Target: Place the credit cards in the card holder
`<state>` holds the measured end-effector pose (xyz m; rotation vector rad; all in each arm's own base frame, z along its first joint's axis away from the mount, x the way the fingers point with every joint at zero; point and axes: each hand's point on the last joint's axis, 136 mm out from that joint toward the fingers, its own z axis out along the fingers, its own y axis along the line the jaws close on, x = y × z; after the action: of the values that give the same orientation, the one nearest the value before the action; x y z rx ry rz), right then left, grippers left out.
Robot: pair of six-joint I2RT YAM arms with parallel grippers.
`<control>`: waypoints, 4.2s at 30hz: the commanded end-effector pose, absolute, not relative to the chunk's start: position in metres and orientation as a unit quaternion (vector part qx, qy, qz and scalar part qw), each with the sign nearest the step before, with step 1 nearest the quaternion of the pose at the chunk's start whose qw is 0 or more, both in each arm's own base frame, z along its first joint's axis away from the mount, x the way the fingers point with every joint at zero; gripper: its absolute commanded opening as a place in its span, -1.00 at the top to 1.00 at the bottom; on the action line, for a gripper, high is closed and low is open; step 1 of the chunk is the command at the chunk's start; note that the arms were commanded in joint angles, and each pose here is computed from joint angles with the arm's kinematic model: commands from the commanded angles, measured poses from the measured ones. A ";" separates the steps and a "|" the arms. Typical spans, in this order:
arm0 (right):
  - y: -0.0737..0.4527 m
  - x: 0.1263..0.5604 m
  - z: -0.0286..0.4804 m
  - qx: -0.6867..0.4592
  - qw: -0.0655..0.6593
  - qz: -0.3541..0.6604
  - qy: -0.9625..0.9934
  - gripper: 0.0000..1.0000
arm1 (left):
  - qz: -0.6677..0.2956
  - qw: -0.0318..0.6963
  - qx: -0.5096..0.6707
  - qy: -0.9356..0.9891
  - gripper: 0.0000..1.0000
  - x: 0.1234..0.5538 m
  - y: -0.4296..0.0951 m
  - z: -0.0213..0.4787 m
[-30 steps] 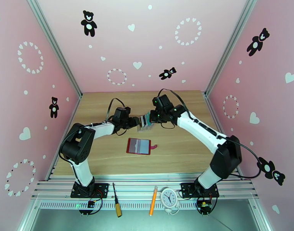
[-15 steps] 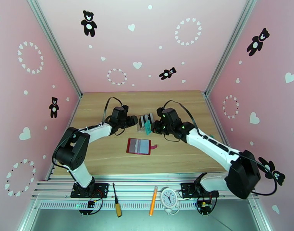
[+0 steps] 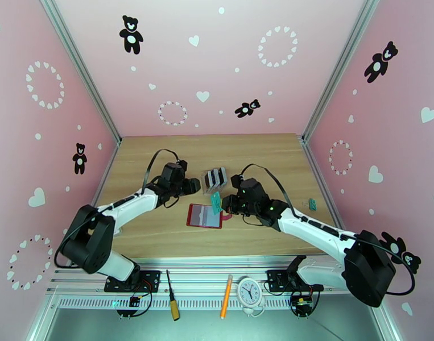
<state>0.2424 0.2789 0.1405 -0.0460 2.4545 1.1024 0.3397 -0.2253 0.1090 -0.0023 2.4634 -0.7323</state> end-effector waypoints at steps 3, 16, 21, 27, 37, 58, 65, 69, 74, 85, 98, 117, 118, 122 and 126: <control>0.290 0.238 0.138 -0.007 0.229 0.435 0.871 1.00 | -0.221 0.243 0.018 0.944 -0.07 0.301 -0.207 0.074; 0.305 0.227 0.105 0.008 0.192 0.449 0.872 1.00 | -0.239 0.221 0.058 0.944 0.13 0.260 -0.201 0.048; 0.306 0.226 0.092 0.016 0.182 0.452 0.873 1.00 | -0.258 0.208 0.064 0.941 0.19 0.252 -0.206 0.041; 0.306 0.223 0.079 0.029 0.171 0.455 0.873 1.00 | -0.263 0.204 0.067 0.941 0.24 0.252 -0.209 0.040; 0.305 0.221 0.059 0.046 0.157 0.454 0.876 1.00 | -0.245 0.190 0.062 0.949 0.27 0.250 -0.204 0.029; 0.307 0.224 0.044 0.054 0.149 0.449 0.879 1.00 | -0.221 0.178 0.051 0.958 0.41 0.251 -0.198 0.019; 0.309 0.228 0.039 0.060 0.149 0.446 0.880 1.00 | -0.225 0.172 0.053 0.958 0.48 0.250 -0.200 0.017; 0.307 0.232 0.035 0.066 0.151 0.443 0.881 1.00 | -0.226 0.172 0.055 0.957 0.53 0.250 -0.201 0.017; 0.306 0.236 0.033 0.071 0.155 0.443 0.880 1.00 | -0.232 0.170 0.058 0.956 0.58 0.249 -0.203 0.018; 0.301 0.241 0.019 0.094 0.156 0.437 0.881 1.00 | -0.234 0.168 0.063 0.956 0.69 0.248 -0.206 0.017; 0.297 0.244 0.013 0.106 0.157 0.431 0.882 1.00 | -0.235 0.161 0.069 0.956 0.77 0.247 -0.209 0.015; 0.310 0.243 0.012 0.095 0.143 0.437 0.883 1.00 | -0.236 0.158 0.069 0.956 0.79 0.246 -0.211 0.014; 0.311 0.243 0.012 0.093 0.141 0.435 0.884 0.99 | -0.236 0.159 0.068 0.956 0.79 0.246 -0.211 0.014; 0.313 0.240 0.012 0.085 0.137 0.431 0.888 0.92 | -0.235 0.158 0.067 0.957 0.79 0.247 -0.211 0.014; 0.312 0.239 0.012 0.082 0.134 0.424 0.892 0.90 | -0.231 0.159 0.066 0.958 0.79 0.247 -0.209 0.013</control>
<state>0.2467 0.3159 0.0262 0.2429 2.5073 1.2954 0.2513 -0.2034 0.0161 0.1473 2.7207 -0.6493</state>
